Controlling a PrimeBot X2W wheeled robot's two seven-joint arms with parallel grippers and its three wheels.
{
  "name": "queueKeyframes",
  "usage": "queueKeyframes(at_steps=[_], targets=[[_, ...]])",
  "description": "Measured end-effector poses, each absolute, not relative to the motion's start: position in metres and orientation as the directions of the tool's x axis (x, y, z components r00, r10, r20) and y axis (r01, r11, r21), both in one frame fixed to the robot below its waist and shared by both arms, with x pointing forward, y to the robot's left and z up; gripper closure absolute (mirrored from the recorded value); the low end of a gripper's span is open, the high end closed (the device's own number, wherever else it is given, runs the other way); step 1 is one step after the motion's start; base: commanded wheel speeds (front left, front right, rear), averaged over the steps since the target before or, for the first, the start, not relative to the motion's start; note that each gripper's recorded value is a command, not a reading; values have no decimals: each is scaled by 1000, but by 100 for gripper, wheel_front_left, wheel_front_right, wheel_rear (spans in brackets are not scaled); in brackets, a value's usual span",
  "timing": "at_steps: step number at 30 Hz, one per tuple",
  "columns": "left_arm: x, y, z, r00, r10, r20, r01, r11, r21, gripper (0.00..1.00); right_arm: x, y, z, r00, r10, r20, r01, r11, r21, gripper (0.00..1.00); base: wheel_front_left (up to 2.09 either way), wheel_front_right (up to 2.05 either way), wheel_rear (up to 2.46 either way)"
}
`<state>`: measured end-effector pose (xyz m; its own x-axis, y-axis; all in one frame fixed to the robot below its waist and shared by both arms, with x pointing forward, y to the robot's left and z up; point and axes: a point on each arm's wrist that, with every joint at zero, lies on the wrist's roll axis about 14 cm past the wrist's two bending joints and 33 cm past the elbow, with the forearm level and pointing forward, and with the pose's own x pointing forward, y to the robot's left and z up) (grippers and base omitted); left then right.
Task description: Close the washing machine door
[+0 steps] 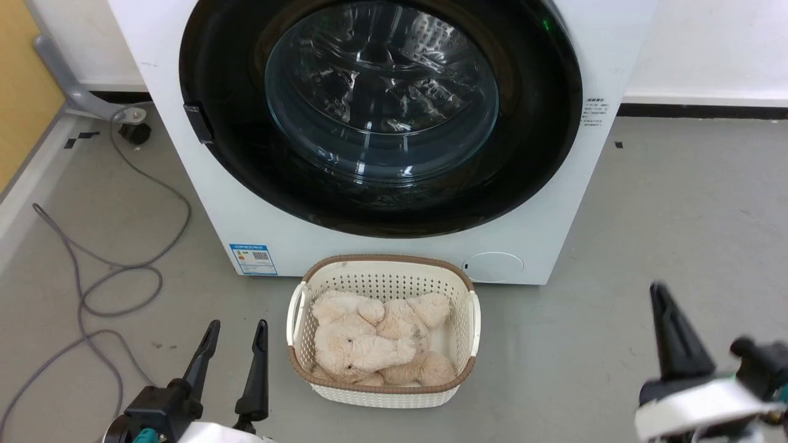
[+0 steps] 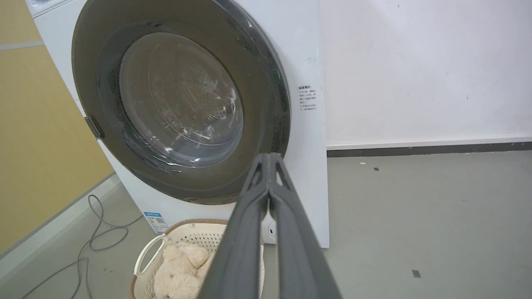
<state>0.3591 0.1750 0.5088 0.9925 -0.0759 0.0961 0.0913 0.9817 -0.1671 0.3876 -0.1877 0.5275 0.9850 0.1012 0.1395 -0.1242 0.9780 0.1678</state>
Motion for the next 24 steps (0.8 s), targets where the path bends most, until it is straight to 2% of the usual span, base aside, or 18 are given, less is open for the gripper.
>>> queueKeyframes(at_steps=[1, 2, 3, 9, 24], targets=[[359, 175, 508, 993, -75, 94, 90, 982, -164, 0, 384, -187, 522, 987, 97, 126, -118, 978, 171, 100, 0, 0, 0], [358, 175, 508, 993, -75, 93, 89, 983, -160, 0, 380, -185, 518, 989, 93, 115, -113, 978, 177, 76, 0, 0, 0], [357, 176, 508, 993, -72, 93, 86, 984, -159, 0, 376, -183, 514, 990, 93, 105, -111, 978, 178, 0, 0, 0, 0], [351, 178, 504, 995, -60, 81, 71, 987, -141, 0, 362, -178, 499, 994, 88, 62, -98, 980, 174, 0, 0, 0, 0], [348, 181, 507, 995, -46, 90, 57, 991, -125, 0, 360, -178, 515, 990, 78, 115, -96, 982, 160, 0, 0, 0, 0]])
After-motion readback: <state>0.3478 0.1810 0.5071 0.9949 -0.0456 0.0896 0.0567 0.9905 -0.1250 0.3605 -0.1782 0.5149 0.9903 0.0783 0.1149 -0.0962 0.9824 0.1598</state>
